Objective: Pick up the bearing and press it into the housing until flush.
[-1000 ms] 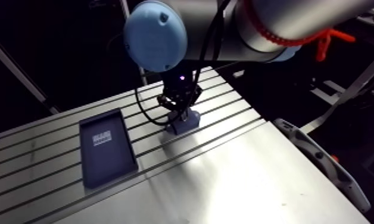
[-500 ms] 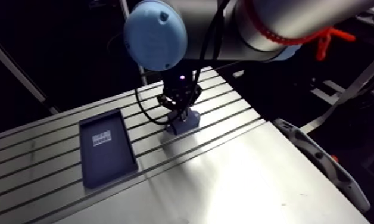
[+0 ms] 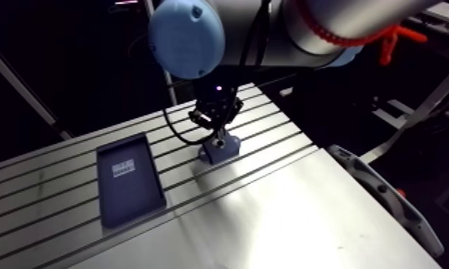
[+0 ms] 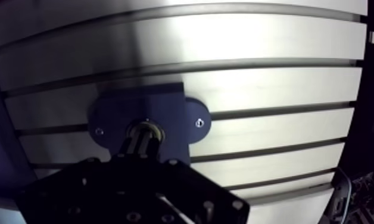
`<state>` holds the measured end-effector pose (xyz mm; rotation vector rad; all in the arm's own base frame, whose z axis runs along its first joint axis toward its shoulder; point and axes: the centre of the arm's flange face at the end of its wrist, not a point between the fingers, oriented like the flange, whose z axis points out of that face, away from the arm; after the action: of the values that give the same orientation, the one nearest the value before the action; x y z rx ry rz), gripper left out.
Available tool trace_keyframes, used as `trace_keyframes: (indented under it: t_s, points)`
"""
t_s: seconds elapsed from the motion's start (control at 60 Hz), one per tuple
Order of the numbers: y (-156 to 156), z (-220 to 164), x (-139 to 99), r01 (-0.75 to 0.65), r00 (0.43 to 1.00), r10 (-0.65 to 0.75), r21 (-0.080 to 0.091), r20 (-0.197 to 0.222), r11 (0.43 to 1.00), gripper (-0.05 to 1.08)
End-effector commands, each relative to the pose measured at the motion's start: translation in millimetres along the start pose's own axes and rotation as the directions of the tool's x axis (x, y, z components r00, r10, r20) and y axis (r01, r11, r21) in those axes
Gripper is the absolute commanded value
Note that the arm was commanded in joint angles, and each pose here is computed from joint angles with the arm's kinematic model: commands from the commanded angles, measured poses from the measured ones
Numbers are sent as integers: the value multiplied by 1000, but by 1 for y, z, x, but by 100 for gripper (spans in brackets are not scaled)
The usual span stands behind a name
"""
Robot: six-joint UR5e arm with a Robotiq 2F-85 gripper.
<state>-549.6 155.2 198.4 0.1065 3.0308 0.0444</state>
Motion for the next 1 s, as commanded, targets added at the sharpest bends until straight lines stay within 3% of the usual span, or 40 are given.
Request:
trace_keyframes:
  t_s: [0.017, 0.033, 0.05, 0.067, 0.083, 0.1, 0.117, 0.133, 0.15, 0.167, 0.2, 0.517, 0.683, 0.783, 1.0]
  points:
    - [-2, -5, -2, 13, 999, -14, 9, 35, 1000, 66]
    - [-4, -7, -5, 17, 999, -18, 14, 46, 1000, 51]
    - [-4, -7, -5, 17, 999, -18, 14, 46, 1000, 51]
    - [-4, -10, -6, 19, 999, -20, 16, 50, 1000, 39]
    - [-4, -10, -6, 19, 999, -20, 16, 50, 1000, 39]
    - [-4, -12, -6, 19, 999, -20, 16, 49, 1000, 25]
    - [-4, -12, -6, 19, 999, -20, 16, 49, 1000, 25]
    - [-4, -13, -7, 19, 999, -20, 16, 49, 1000, 14]
    - [-4, -13, -7, 19, 999, -20, 16, 49, 1000, 14]
    - [-4, -15, -6, 19, 999, -20, 14, 48, 1000, 4]
    - [-3, -18, -6, 20, 999, -21, 13, 43, 1000, 1]
    - [-4, -66, -15, 20, 999, -20, 9, 33, 1000, 1]
    - [-7, -85, -25, 22, 997, -24, 25, 73, 999, 1]
    - [-7, -108, -30, 22, 999, -23, 14, 48, 1000, 1]
    - [-8, -136, -39, 21, 999, -21, 13, 50, 1000, 1]
